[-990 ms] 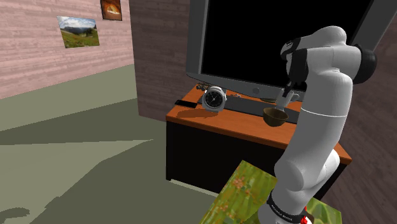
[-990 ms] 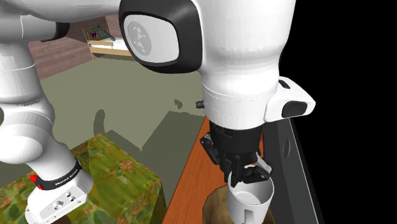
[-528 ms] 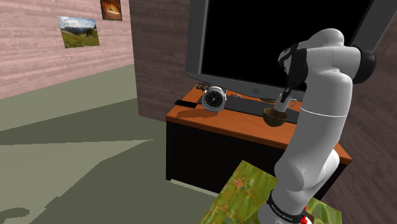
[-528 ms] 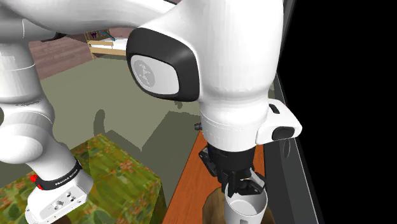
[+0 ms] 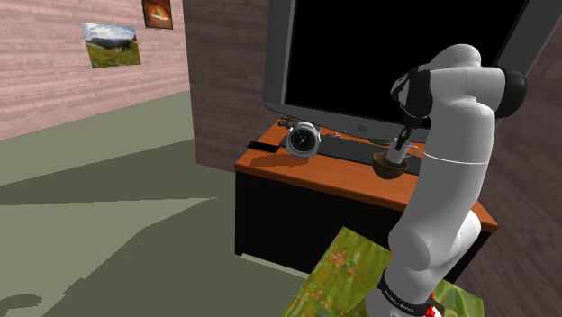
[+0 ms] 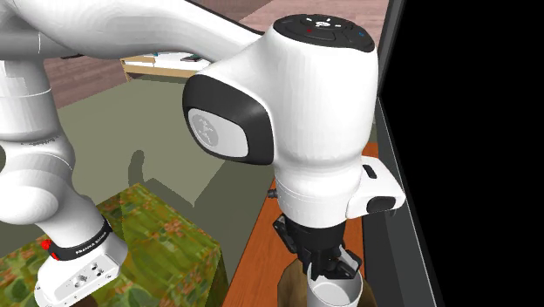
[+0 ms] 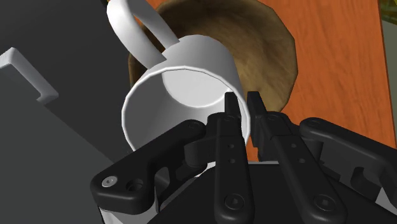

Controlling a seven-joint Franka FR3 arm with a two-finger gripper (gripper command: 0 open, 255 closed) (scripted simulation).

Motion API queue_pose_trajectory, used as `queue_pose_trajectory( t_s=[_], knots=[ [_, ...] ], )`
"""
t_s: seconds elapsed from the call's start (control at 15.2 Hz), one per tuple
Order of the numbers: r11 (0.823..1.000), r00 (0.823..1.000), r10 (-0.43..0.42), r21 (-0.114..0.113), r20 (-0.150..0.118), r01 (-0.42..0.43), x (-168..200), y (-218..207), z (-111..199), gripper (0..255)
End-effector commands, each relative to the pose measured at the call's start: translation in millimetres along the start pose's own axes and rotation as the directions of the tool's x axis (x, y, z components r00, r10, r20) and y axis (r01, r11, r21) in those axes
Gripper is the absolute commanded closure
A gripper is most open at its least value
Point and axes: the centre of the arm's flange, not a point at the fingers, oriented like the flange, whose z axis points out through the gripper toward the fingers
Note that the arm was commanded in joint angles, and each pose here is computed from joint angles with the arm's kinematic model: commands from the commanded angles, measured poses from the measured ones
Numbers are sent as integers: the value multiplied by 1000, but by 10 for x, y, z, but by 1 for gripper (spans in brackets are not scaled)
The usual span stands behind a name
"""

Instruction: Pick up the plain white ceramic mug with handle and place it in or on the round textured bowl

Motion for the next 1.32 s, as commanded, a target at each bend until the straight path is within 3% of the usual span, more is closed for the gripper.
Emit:
queue_pose_trajectory(
  t_s=[0.0,0.2,0.26,0.59,0.86,1.25],
  knots=[
    [1000,1000,0,0,0,0,0,1,4,255],
    [1000,1000,0,0,0,0,0,1,4,255],
    [1000,1000,0,0,0,0,0,1,4,0],
    [1000,1000,0,0,0,0,0,1,4,0],
    [1000,1000,0,0,0,0,0,1,-496,0],
    [1000,1000,0,0,0,0,-1,1,-496,0]
  ],
)
